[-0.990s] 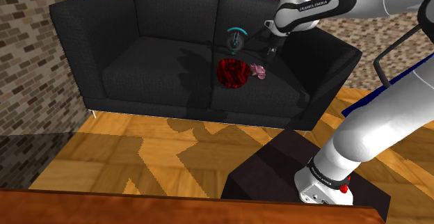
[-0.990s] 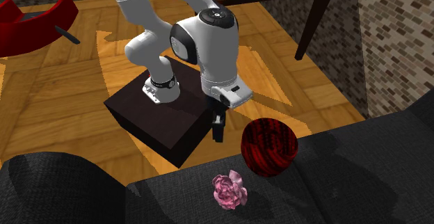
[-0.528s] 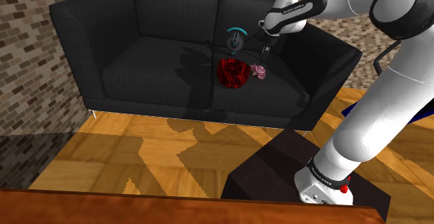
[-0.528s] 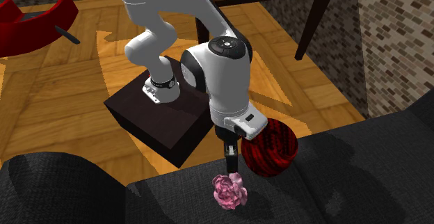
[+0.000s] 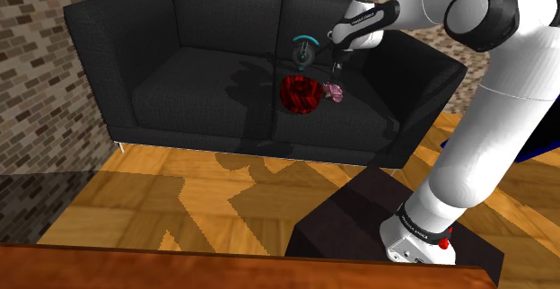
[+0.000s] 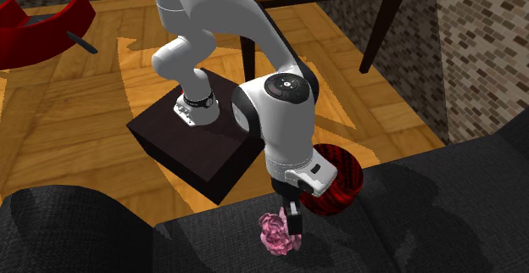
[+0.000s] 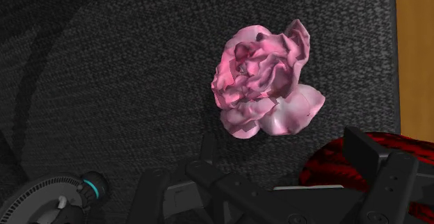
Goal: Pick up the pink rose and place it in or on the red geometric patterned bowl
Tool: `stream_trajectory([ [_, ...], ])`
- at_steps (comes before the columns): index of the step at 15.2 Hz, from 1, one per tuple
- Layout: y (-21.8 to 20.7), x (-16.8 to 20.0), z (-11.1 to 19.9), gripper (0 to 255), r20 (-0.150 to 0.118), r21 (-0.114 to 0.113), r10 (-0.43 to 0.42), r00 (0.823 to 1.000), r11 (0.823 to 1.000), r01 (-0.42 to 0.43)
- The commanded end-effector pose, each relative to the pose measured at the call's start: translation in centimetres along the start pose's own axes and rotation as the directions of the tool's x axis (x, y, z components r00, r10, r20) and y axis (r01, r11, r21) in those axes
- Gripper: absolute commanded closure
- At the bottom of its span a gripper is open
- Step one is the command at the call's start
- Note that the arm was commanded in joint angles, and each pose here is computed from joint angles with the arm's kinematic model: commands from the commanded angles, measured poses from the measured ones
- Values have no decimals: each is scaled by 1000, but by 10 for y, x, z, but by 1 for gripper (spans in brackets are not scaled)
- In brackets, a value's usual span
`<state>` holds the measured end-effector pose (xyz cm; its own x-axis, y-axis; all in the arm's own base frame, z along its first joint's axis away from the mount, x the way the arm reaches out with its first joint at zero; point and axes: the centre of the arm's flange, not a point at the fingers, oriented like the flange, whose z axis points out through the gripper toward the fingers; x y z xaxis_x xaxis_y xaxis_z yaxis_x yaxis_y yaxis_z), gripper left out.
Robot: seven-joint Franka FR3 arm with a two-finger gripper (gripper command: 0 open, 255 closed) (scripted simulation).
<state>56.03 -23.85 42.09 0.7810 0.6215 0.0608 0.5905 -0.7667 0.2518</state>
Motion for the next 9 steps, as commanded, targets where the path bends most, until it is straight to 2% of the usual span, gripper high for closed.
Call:
stream_trajectory([
  [1, 0, -1, 10, 0, 0, -1, 0, 1000, 1000, 0],
  [2, 0, -1, 18, 0, 0, -1, 0, 1000, 1000, 0],
  [9, 0, -1, 18, 0, 0, -1, 0, 1000, 1000, 0],
])
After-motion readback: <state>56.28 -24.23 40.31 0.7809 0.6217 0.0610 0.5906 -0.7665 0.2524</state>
